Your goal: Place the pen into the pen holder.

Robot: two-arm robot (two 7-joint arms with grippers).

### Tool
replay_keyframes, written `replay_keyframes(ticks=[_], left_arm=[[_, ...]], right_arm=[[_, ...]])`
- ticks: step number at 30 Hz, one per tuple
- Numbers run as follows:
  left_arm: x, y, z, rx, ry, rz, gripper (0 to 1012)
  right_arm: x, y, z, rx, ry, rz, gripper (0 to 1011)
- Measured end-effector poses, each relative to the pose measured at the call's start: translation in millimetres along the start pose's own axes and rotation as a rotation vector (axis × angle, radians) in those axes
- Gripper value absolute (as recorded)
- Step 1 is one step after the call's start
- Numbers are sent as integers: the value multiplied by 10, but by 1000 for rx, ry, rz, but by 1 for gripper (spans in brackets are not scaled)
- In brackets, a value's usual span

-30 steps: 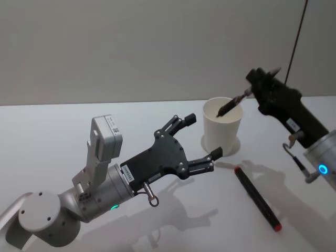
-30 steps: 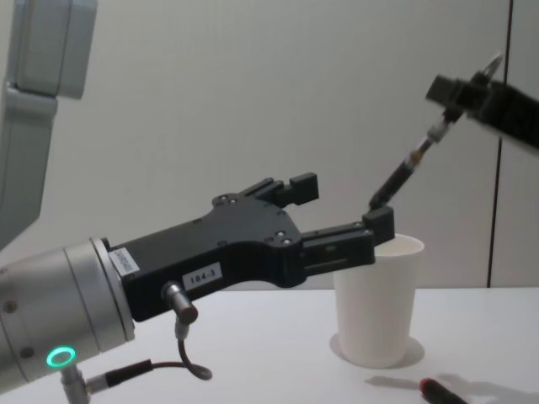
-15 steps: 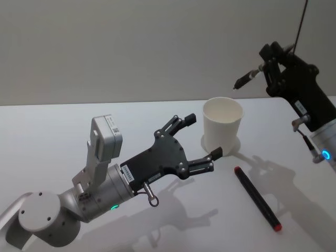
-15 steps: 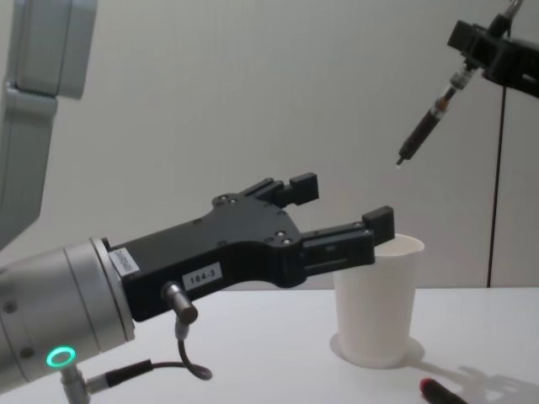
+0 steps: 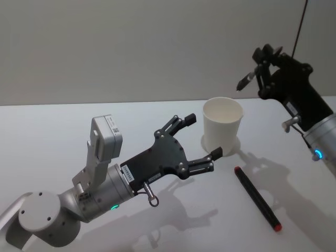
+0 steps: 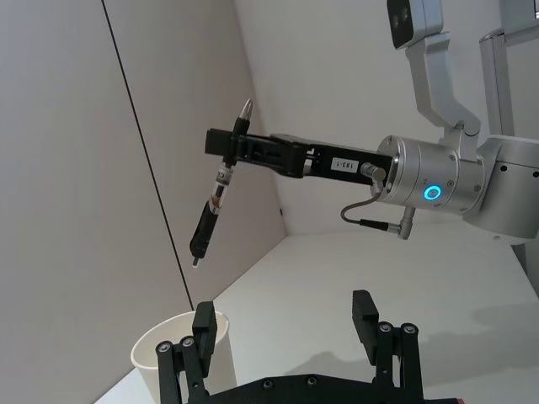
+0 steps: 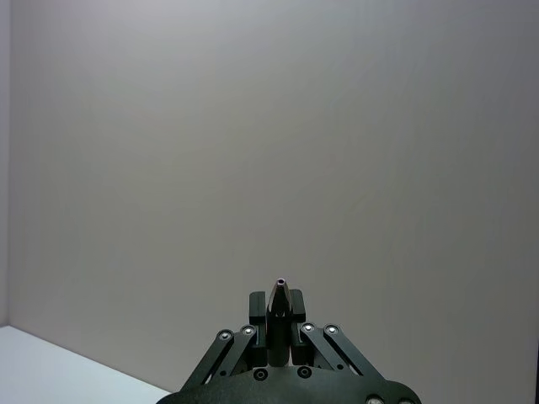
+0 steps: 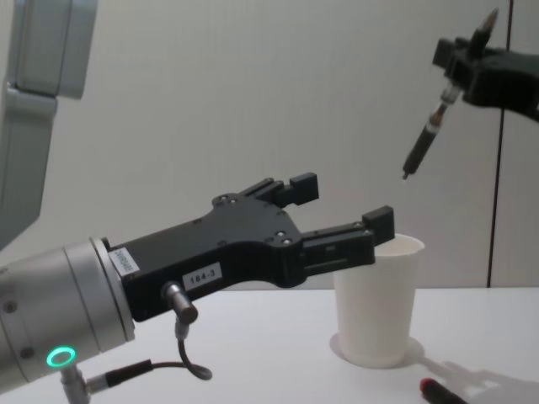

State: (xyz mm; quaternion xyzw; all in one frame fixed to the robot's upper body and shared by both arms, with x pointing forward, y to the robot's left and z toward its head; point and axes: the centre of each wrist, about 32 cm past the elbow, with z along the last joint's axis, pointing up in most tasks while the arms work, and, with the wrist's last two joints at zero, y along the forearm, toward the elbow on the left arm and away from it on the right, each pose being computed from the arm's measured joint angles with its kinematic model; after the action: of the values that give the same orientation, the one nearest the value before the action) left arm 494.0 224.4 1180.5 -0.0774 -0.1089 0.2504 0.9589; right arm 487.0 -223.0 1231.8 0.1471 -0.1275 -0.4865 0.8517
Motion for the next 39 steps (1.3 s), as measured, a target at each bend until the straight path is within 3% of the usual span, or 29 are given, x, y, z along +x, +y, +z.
replay_keyframes(ticks=[12,25,35,39], left_arm=[[0,0,0,0,0,0,1001],[0,0,0,0,0,0,1001],[0,0,0,0,0,0,1001],[0,0,0,0,0,0,1001]], right_arm=[[-32,72,-79,-87,-21,-2,134],[-65,232,-287,-202,1,-10,134],[-97,338,-411,-250,18,-15,134],[-108,369,-443,-263,22,-16,227]])
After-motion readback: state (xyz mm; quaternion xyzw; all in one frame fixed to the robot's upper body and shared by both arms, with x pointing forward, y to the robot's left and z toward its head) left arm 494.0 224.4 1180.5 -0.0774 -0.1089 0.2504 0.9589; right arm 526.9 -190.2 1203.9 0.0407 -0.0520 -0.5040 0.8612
